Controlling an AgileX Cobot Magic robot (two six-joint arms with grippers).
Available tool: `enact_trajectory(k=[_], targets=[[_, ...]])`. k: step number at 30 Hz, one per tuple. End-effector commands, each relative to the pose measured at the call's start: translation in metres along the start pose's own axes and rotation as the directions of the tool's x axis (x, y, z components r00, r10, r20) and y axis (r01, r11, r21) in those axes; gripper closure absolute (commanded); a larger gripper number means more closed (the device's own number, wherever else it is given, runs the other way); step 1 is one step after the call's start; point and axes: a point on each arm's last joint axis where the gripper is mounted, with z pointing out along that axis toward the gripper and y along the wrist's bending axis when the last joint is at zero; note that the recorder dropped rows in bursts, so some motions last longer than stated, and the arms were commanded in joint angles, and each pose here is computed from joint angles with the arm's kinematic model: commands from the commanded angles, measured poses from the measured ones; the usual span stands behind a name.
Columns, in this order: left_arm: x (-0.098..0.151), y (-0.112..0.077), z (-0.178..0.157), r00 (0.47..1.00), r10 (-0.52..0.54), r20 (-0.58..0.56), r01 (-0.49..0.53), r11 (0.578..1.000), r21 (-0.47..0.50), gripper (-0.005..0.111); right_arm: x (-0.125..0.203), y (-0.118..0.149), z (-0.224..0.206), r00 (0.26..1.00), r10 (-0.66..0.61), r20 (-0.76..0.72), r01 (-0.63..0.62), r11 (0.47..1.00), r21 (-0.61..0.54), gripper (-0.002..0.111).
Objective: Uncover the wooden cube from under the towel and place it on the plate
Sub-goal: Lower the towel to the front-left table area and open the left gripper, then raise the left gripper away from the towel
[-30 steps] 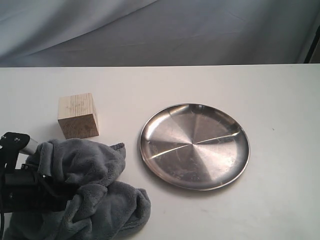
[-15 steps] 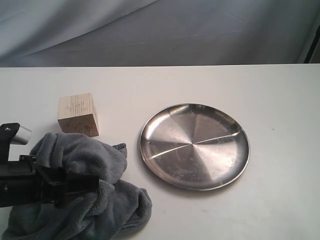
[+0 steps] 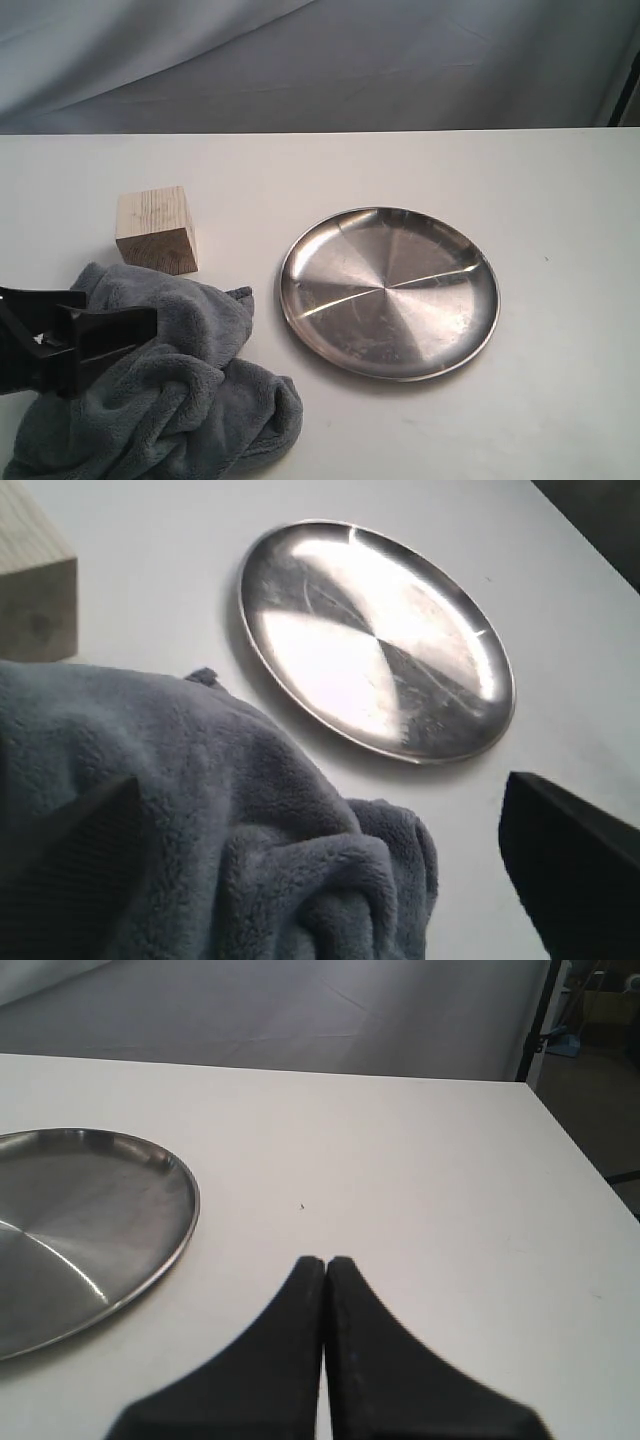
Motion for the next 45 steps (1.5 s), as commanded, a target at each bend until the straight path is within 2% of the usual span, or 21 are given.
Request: enact_trajectory(k=[1,3,5,8,11,13,14,17,28,35,39,45], targets=[[-0.008,0.004,-0.012,0.996,0.028,0.087,-0.016,0.99,-0.137,0.016,0.0,0.0,0.0,1.0,-0.002,0.009,0.002,1.0,-0.002,0.108],[-0.009,0.009,-0.014,0.994,0.032,0.102,-0.011,0.981,-0.195,0.022,0.0,0.0,0.0,1.0,-0.002,0.009,0.002,1.0,-0.002,0.108],[-0.009,0.011,-0.013,0.995,0.027,0.097,-0.006,0.978,-0.21,0.036,0.0,0.0,0.0,1.0,-0.002,0.009,0.002,1.0,-0.002,0.108],[-0.007,0.016,-0.008,0.998,0.011,0.069,0.004,0.975,-0.221,0.066,0.0,0.0,0.0,1.0,-0.002,0.009,0.002,1.0,-0.002,0.108],[-0.005,0.021,-0.002,0.998,-0.009,0.055,0.022,0.972,-0.235,0.091,0.0,0.0,0.0,1.0,-0.002,0.009,0.002,1.0,-0.002,0.108],[-0.005,0.024,0.003,0.998,-0.013,0.053,0.025,0.972,-0.236,0.104,0.0,0.0,0.0,1.0,-0.002,0.009,0.002,1.0,-0.002,0.108],[-0.006,0.026,0.005,0.998,-0.01,0.058,0.023,0.973,-0.231,0.107,0.0,0.0,0.0,1.0,-0.002,0.009,0.002,1.0,-0.002,0.108],[-0.009,0.028,0.012,0.995,0.097,0.026,-0.089,0.971,-0.221,0.107,0.0,0.0,0.0,1.0,-0.002,0.009,0.002,1.0,-0.002,0.108],[-0.041,0.048,0.046,0.995,0.095,-0.026,-0.099,0.969,-0.227,0.106,0.0,0.0,0.0,1.0,-0.002,0.009,0.002,1.0,-0.002,0.108],[-0.02,0.069,0.075,0.985,0.045,-0.167,-0.081,0.973,-0.218,0.106,0.0,0.0,0.0,1.0,-0.002,0.009,0.002,1.0,-0.002,0.108],[-0.008,0.069,0.08,0.979,0.016,-0.201,-0.053,0.983,-0.178,0.107,0.0,0.0,0.0,1.0,-0.002,0.009,0.002,1.0,-0.002,0.108],[0.008,0.07,0.076,0.97,-0.017,-0.244,-0.033,0.979,-0.2,0.107,0.0,0.0,0.0,1.0,-0.002,0.009,0.002,1.0,-0.002,0.108]])
